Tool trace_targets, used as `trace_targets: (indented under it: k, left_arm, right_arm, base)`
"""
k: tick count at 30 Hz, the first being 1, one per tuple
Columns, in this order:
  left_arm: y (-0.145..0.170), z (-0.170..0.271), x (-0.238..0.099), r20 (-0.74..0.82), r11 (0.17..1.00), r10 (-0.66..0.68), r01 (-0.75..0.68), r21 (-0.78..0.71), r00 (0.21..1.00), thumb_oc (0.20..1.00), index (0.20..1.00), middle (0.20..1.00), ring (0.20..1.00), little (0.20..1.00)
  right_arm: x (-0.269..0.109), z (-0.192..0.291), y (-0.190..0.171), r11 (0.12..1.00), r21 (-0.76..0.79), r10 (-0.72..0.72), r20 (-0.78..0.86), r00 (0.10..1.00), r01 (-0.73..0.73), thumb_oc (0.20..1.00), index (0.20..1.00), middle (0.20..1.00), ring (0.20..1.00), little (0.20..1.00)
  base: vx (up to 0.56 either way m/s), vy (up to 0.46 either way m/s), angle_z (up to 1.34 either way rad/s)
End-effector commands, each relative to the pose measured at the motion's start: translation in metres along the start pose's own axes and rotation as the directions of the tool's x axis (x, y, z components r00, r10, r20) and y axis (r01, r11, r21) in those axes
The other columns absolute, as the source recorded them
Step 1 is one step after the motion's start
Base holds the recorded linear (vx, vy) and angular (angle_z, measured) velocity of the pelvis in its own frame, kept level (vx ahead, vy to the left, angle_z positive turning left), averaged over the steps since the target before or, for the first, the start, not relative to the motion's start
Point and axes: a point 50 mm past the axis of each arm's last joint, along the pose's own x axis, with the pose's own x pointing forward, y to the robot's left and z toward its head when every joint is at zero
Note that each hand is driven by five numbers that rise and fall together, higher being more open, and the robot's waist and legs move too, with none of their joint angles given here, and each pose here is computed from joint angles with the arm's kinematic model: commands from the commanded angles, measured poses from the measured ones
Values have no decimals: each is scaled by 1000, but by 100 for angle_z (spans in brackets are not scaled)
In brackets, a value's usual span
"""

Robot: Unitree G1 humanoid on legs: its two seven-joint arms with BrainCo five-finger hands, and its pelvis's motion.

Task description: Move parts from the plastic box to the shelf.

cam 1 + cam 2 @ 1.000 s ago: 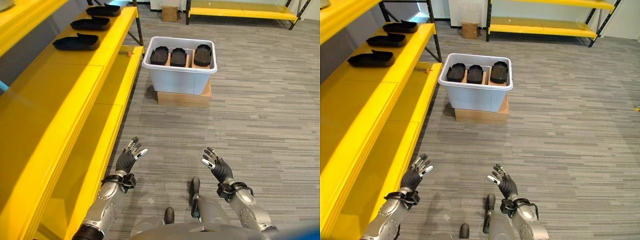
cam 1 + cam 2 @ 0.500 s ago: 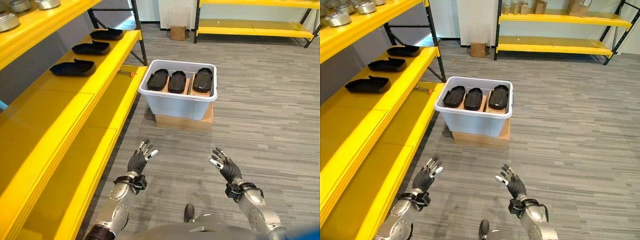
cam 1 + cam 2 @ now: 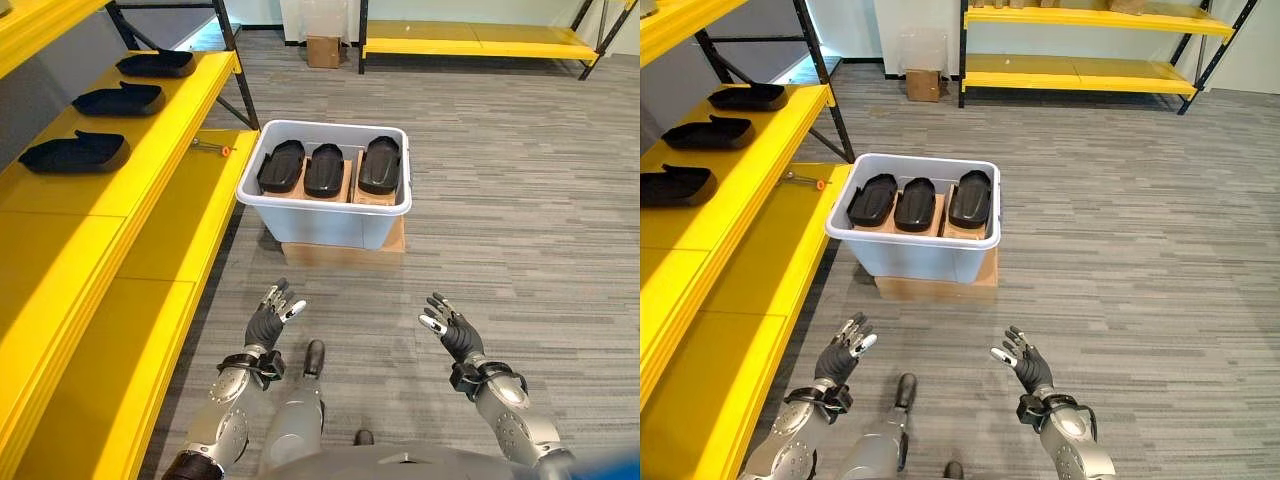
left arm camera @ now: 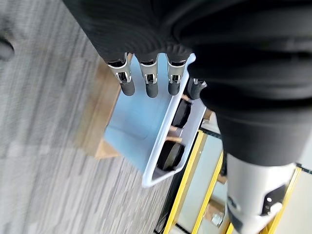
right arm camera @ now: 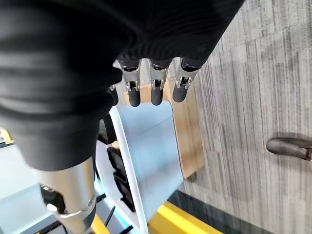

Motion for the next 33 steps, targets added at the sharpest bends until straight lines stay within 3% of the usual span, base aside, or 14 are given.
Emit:
trace_targets:
  k: [1, 17, 33]
  left_arm:
    - [-5, 25, 1, 120, 998, -58, 54, 38, 991, 1000, 1000, 1000, 1000, 1000]
    - [1, 38, 2, 138, 996, -44, 32, 82, 989, 1000, 1000, 1000, 1000, 1000]
    - [-1, 19, -4, 76, 996, -71, 66, 63, 995, 1000, 1000, 1000, 1000, 1000]
  right_arm:
    - [-1, 11, 13, 998, 28, 47, 89, 995, -49, 1000, 1000, 1000, 1000, 1000]
    - [3, 6, 31, 993, 33, 110, 73, 991, -113, 1000, 1000, 1000, 1000, 1000]
    - [-2, 1, 23, 995, 37, 87, 48, 995, -89, 1000, 1000, 1000, 1000, 1000]
  base:
    - [317, 213, -3]
    - [228, 221, 0]
    - [171, -57, 7]
